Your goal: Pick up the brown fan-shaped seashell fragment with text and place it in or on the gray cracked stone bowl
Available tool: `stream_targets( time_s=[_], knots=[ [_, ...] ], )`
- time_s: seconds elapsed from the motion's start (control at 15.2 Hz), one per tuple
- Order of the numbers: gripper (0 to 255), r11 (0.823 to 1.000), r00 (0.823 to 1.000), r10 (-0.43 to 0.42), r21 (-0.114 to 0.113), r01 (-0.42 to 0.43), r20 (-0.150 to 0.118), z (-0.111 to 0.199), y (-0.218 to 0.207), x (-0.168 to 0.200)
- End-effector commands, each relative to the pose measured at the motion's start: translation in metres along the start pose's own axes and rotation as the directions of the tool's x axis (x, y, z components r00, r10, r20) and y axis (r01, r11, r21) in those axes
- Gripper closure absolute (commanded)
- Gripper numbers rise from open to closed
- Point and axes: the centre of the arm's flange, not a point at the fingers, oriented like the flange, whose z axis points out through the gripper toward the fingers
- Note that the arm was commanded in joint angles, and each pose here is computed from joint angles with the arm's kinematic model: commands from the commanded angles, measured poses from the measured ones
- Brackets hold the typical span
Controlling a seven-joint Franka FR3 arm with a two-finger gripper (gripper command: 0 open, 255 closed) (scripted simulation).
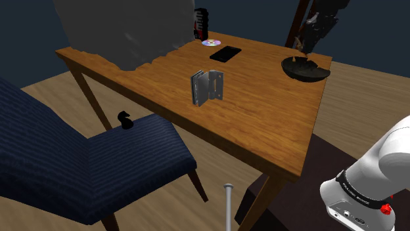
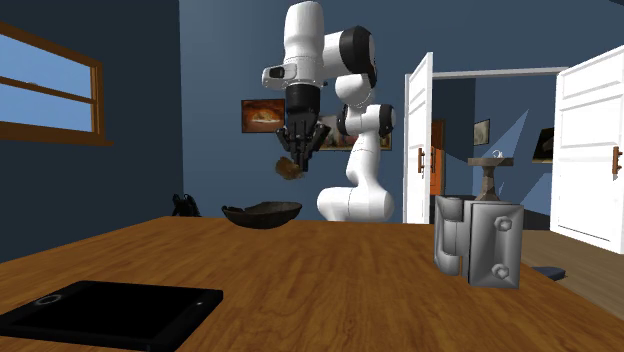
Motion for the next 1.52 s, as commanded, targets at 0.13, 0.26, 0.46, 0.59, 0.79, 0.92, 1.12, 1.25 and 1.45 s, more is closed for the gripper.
stream_targets(
  time_s=[0.13, 0.26, 0.46, 0.59, 0.79, 0.92, 1.12, 1.25, 1.45],
  knots=[
    [255, 1.0, 1.0, -0.001, 0.0, 0.001, 0.0, -0.005, 0.055, 0.004],
    [255, 1.0, 1.0, -0.001, 0.0, 0.001, 0.0, -0.006, 0.081, 0.008],
    [255, 1.0, 1.0, -0.001, 0.0, 0.001, 0.0, 0.005, 0.088, 0.009],
    [255, 1.0, 1.0, -0.001, 0.0, 0.001, 0.0, 0.015, 0.089, 0.008],
    [255, 1.0, 1.0, -0.001, 0.0, 0.001, 0.0, 0.031, 0.089, 0.007],
    [255, 1.0, 1.0, -0.001, 0.0, 0.001, 0.0, 0.041, 0.089, 0.007],
    [255, 1.0, 1.0, -0.001, 0.0, 0.001, 0.0, 0.057, 0.089, 0.006],
    [255, 1.0, 1.0, -0.001, 0.0, 0.001, 0.0, 0.068, 0.089, 0.005],
    [255, 1.0, 1.0, -0.001, 0.0, 0.001, 0.0, 0.074, 0.089, 0.005]
  ],
)
